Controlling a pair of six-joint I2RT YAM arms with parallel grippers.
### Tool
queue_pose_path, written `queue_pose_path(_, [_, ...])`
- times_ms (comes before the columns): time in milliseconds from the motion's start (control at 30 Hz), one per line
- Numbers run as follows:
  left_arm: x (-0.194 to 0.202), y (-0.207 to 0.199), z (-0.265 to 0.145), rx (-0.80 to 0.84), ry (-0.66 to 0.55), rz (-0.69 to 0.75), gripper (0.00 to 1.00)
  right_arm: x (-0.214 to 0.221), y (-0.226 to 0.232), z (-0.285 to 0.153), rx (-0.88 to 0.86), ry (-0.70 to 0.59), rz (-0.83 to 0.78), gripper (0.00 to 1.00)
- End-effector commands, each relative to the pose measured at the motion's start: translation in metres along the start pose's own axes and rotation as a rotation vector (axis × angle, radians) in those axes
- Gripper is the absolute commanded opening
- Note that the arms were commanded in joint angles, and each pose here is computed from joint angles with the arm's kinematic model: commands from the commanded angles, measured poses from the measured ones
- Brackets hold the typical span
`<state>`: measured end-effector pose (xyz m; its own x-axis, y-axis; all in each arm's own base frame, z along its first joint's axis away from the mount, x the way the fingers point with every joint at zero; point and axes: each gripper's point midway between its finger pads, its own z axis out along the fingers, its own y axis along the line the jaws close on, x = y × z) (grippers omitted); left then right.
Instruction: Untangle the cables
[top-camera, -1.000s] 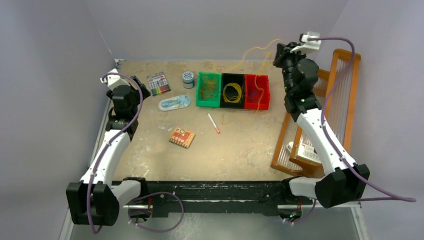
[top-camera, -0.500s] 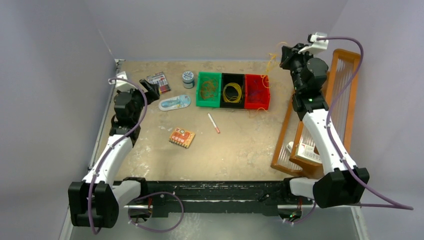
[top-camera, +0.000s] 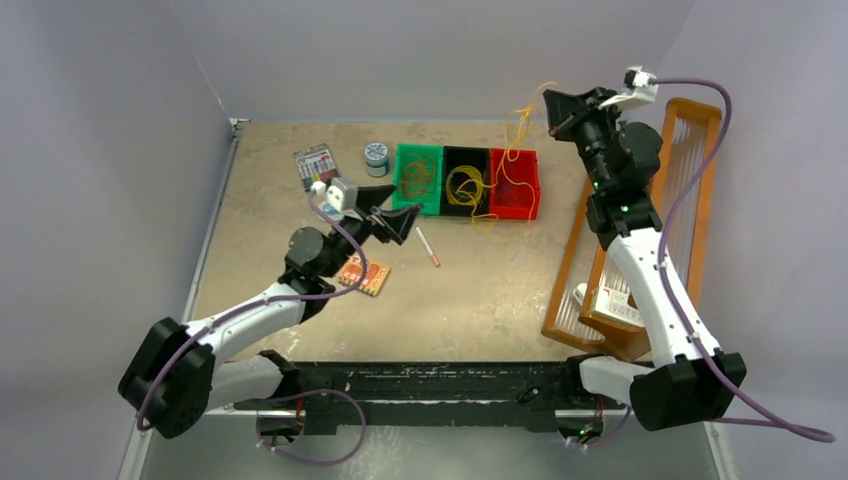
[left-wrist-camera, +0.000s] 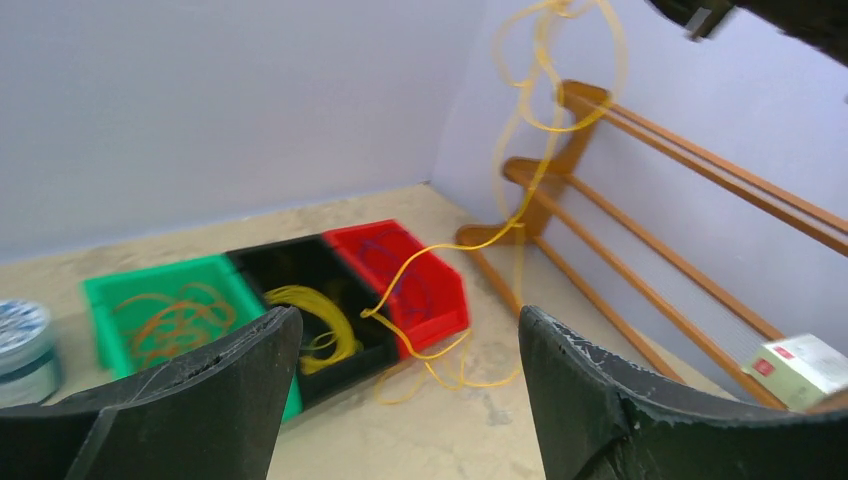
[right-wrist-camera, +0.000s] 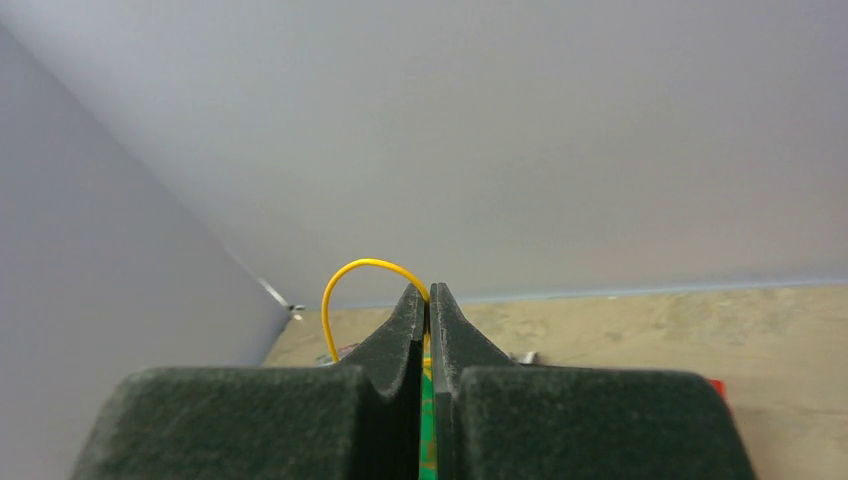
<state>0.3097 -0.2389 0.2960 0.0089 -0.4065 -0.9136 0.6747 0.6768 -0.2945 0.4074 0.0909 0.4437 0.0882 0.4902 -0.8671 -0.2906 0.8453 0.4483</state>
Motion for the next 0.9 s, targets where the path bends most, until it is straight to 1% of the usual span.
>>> queue_pose_path(0, [-0.027, -0.065, 0.016, 0.221, -0.173, 0.102, 0.79, -0.013, 0.044, -0.006, -0.118, -0.051, 0.083, 0.00])
queue_pose_path(100, [-0.018, -0.099, 0.019, 0.348, -0.181, 0.102, 0.79, -0.008, 0.057, -0.007, -0.134, -0.051, 0.097, 0.00])
queue_pose_path(167, [-0.006, -0.118, 0.021, 0.422, -0.162, 0.096, 0.78, -0.005, 0.064, -0.007, -0.145, -0.048, 0.105, 0.00])
queue_pose_path(267, [0.006, -0.140, 0.024, 0.482, -0.146, 0.102, 0.78, -0.003, 0.072, -0.008, -0.162, -0.045, 0.114, 0.00])
queue_pose_path(467, [0.041, -0.162, 0.043, 0.476, -0.076, 0.165, 0.78, 0.007, 0.080, -0.007, -0.168, -0.027, 0.114, 0.00])
queue_pose_path(533, [0.048, -0.164, 0.049, 0.452, -0.068, 0.167, 0.78, 0.010, 0.082, -0.007, -0.172, -0.018, 0.110, 0.00])
queue_pose_path(667, [0.051, -0.159, 0.057, 0.414, -0.092, 0.157, 0.77, 0.008, 0.083, -0.009, -0.163, -0.016, 0.069, 0.00])
queue_pose_path(867, [0.056, -0.156, 0.069, 0.395, -0.087, 0.222, 0.75, 0.008, 0.079, -0.016, -0.152, -0.002, -0.003, 0.00])
